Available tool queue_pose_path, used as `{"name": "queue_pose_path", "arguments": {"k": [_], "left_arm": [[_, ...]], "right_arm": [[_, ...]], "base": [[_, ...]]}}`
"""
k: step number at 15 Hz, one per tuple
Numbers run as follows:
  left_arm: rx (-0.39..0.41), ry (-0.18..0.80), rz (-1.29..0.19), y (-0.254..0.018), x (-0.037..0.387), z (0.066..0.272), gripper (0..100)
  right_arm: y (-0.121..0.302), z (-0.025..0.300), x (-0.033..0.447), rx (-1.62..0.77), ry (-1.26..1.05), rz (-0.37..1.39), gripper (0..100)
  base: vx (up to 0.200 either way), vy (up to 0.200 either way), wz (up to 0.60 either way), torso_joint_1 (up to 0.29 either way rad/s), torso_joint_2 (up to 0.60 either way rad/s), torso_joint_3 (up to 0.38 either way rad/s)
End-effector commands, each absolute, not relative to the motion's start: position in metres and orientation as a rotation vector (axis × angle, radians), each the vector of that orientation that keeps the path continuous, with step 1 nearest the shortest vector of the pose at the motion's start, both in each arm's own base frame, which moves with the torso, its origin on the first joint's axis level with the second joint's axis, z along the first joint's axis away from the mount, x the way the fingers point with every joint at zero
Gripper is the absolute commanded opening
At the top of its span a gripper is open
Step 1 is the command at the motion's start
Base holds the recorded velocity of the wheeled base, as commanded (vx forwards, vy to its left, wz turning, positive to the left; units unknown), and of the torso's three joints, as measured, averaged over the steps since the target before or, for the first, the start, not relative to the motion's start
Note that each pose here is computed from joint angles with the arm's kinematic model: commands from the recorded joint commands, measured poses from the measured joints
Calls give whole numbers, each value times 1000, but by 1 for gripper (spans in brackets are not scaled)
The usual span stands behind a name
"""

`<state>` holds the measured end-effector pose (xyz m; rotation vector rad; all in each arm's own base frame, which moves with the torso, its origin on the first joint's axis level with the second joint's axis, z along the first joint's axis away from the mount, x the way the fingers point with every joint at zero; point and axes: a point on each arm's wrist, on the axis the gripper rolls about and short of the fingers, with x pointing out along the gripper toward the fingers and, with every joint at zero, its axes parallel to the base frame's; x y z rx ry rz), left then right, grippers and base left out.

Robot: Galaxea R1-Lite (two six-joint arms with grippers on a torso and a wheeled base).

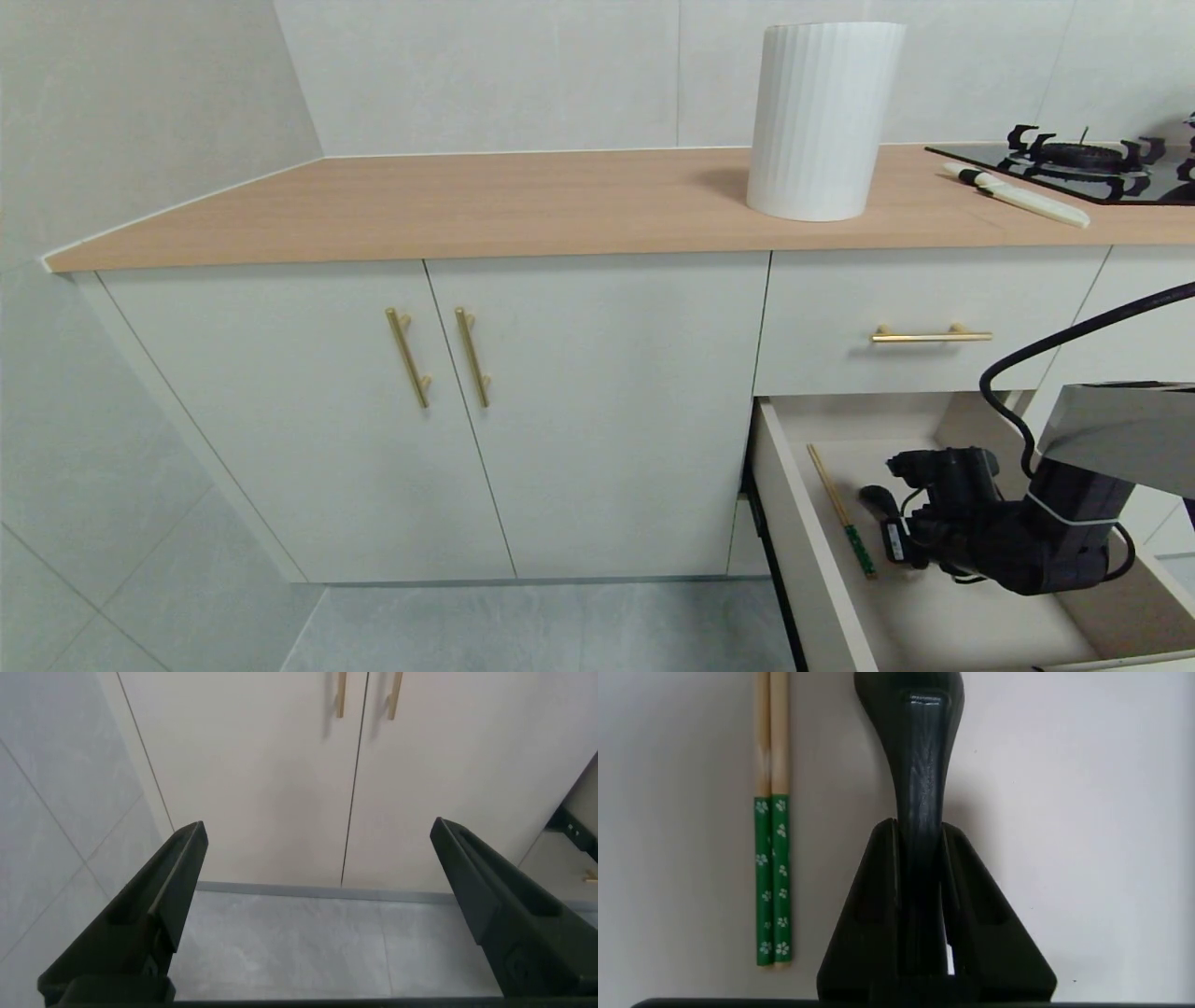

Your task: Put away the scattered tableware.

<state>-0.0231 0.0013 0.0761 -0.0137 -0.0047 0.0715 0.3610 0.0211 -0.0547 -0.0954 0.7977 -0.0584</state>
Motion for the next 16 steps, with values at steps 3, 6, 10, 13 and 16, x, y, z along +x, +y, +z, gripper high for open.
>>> {"name": "queue_pose_path", "arguments": {"k": [3, 6, 10, 13, 16], "left_arm": [[-14, -4, 72, 1, -23, 76, 100], [-14, -4, 69, 1, -23, 76, 100], [-14, -4, 72, 1, -23, 76, 100], [-15, -4, 72, 1, -23, 76, 100], [-14, -4, 72, 1, -23, 76, 100]], "right_arm": [[21, -57, 361, -96, 802, -58, 100], [21, -49, 361, -91, 783, -59, 100], [20, 34, 340, -69, 609, -62, 100], [19, 86, 298, -64, 554, -51, 100], [19, 115, 263, -65, 528, -41, 100]], "base": [[0, 0, 0, 0, 0, 0], [0, 0, 0, 0, 0, 0], [0, 0, 0, 0, 0, 0], [0, 0, 0, 0, 0, 0], [0, 0, 0, 0, 0, 0]]}}
